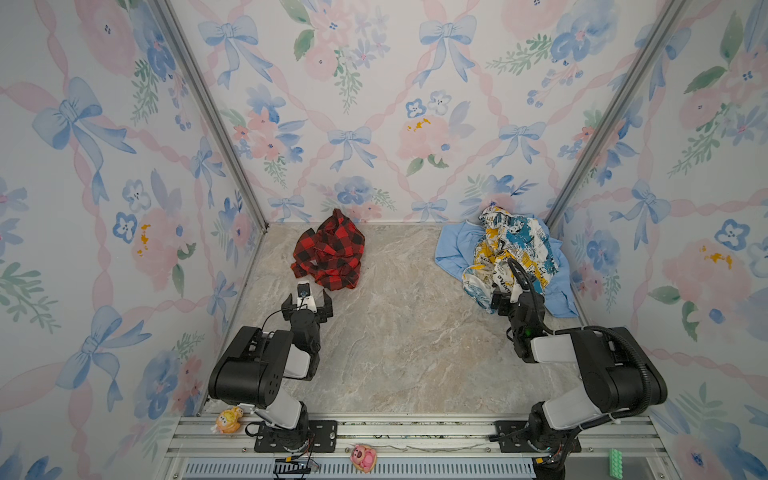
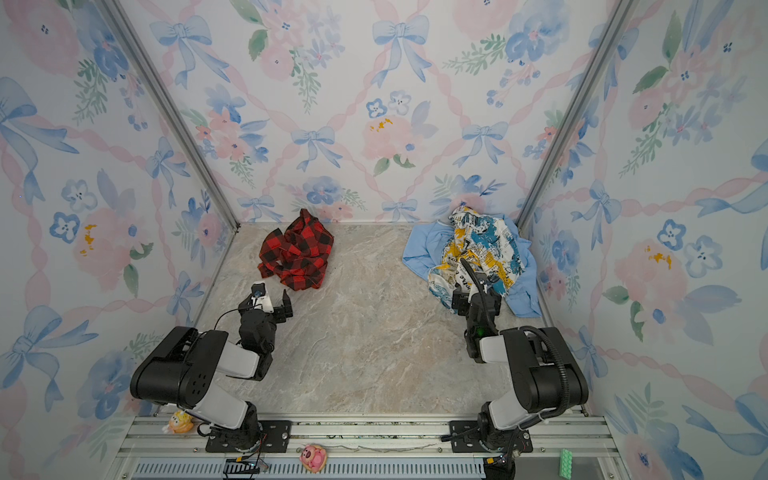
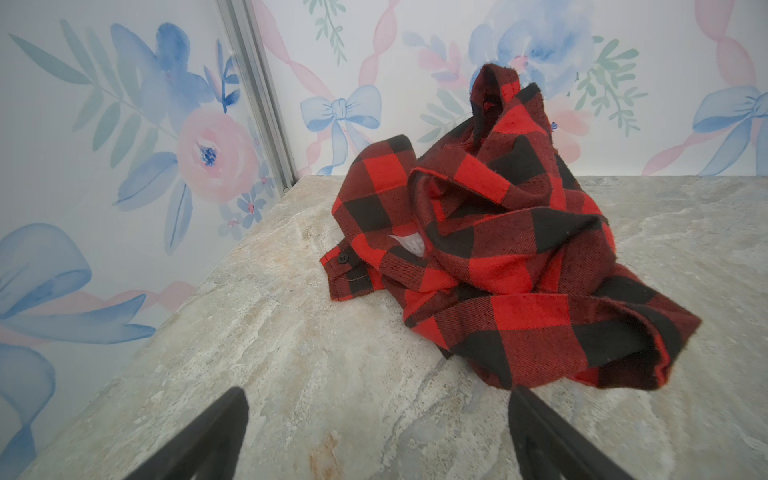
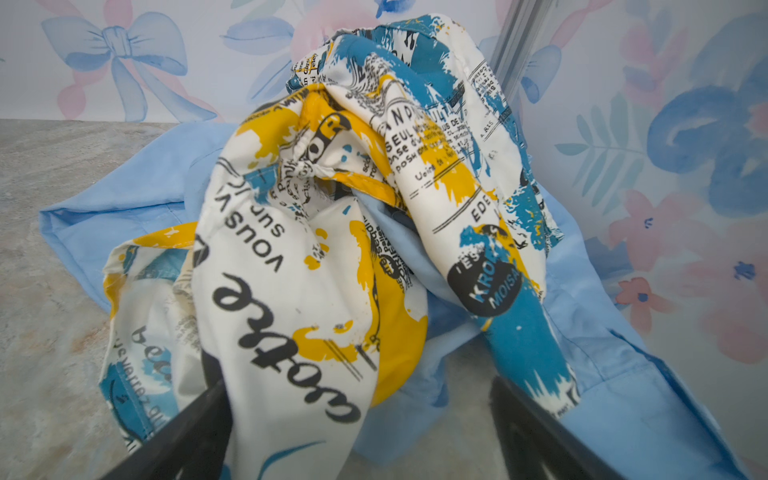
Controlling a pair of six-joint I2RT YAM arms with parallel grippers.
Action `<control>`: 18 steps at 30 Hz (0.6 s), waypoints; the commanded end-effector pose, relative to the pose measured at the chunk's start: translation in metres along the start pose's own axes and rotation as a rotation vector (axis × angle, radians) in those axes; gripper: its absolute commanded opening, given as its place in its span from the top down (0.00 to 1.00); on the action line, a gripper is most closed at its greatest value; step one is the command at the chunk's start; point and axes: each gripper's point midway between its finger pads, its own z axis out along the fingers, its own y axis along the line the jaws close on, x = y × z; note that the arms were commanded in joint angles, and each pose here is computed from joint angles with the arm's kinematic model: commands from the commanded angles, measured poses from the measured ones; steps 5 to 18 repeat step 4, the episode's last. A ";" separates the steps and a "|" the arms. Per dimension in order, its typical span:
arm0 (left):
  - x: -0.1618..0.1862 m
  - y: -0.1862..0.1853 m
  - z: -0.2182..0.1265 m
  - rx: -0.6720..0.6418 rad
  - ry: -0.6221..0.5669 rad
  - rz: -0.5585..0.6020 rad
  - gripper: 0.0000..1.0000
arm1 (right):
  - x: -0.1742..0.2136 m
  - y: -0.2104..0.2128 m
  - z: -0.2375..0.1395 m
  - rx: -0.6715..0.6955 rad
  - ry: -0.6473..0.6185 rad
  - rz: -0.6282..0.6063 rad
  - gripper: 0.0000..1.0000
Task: Pick out a specific cloth from the pile
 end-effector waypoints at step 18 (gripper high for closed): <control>-0.007 0.001 0.002 0.005 -0.024 -0.002 0.02 | -0.006 -0.001 0.003 0.000 -0.012 0.024 0.03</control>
